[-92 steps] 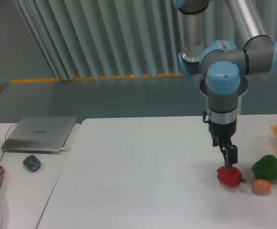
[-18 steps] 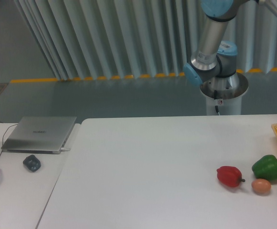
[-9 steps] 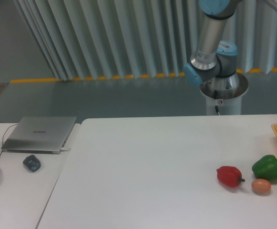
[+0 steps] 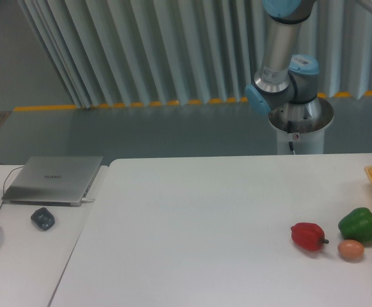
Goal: Place the triangular bread on the table
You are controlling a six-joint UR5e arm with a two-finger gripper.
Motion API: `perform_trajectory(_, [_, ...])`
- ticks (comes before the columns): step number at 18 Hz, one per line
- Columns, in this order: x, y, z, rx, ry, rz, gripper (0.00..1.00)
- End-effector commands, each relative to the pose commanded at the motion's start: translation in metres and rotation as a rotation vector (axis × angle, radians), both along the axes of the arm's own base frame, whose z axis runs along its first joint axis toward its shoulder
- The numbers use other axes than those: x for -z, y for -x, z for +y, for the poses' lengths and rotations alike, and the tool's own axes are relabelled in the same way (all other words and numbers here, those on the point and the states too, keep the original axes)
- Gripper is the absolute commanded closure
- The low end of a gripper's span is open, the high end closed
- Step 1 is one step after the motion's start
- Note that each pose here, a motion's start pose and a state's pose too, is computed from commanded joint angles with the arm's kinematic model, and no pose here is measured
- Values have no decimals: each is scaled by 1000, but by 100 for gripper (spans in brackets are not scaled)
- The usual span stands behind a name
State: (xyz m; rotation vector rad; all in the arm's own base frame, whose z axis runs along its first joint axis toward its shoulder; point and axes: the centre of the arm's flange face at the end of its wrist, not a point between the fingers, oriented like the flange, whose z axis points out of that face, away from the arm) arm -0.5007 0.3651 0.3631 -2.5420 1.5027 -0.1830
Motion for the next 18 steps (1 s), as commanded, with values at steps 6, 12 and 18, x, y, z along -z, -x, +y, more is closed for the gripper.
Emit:
perform_trajectory(6, [-9, -19, 25, -124, -37, -38, 76])
perform_trajectory(12, [-21, -72, 79, -310, -11, -75, 76])
perform_trajectory(18, [-3, -117, 109, -413, 72, -117, 76])
